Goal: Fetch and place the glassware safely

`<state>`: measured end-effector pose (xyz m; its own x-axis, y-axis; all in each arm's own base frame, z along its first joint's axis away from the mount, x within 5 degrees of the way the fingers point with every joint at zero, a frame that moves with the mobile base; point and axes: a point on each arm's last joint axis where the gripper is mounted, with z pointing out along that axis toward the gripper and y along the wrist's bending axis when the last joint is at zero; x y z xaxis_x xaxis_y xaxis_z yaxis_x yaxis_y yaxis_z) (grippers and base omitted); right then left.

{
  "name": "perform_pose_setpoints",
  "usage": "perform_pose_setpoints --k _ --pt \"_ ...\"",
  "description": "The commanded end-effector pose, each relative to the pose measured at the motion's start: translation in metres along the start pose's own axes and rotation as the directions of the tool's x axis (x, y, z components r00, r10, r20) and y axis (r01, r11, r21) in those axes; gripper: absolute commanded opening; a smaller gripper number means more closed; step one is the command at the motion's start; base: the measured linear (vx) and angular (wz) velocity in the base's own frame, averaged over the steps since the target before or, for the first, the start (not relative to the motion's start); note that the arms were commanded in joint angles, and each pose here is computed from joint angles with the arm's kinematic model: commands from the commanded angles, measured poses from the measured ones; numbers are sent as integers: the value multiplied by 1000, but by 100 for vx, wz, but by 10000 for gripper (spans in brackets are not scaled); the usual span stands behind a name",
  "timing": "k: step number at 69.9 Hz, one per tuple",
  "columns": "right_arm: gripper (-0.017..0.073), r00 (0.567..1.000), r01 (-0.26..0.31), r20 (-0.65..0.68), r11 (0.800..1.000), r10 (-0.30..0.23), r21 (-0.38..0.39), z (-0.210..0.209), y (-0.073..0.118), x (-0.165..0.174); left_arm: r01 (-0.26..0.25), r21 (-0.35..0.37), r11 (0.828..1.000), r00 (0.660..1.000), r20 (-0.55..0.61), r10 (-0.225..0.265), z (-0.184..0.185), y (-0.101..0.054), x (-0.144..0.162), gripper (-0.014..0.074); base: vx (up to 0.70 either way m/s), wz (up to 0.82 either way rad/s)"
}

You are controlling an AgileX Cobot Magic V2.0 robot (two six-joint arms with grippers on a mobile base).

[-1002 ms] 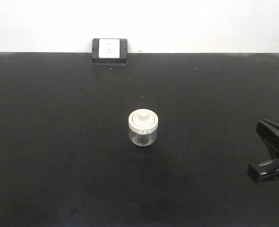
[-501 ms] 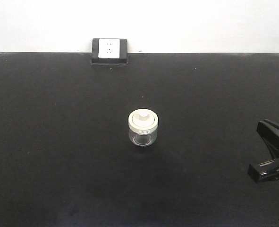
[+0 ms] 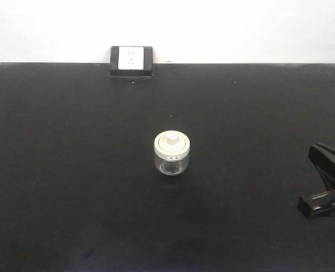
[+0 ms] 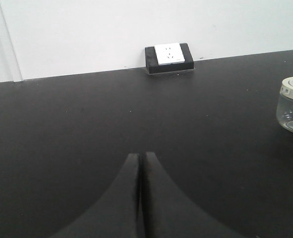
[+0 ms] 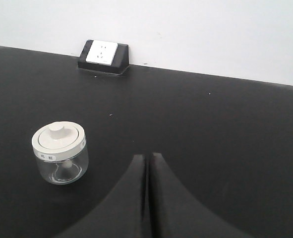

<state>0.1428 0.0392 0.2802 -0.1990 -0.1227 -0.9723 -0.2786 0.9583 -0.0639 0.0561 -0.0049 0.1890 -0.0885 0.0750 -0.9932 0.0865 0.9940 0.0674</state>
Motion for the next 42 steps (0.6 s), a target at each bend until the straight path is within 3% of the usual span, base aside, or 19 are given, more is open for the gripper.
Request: perform_pose_setpoints --k 1,31,42 --pt "-3 999 5 41 1000 -5 -17 -1 1 -10 11 -3 1000 998 54 -10 1 0 2 -7 0 0" --pt "-3 999 14 37 1000 -13 -9 -1 0 -10 11 -3 1000 998 54 -10 1 0 2 -7 0 0" --pt "-3 997 -67 29 998 67 5 -1 -1 -9 11 -3 1000 998 54 -10 1 0 2 -7 0 0"
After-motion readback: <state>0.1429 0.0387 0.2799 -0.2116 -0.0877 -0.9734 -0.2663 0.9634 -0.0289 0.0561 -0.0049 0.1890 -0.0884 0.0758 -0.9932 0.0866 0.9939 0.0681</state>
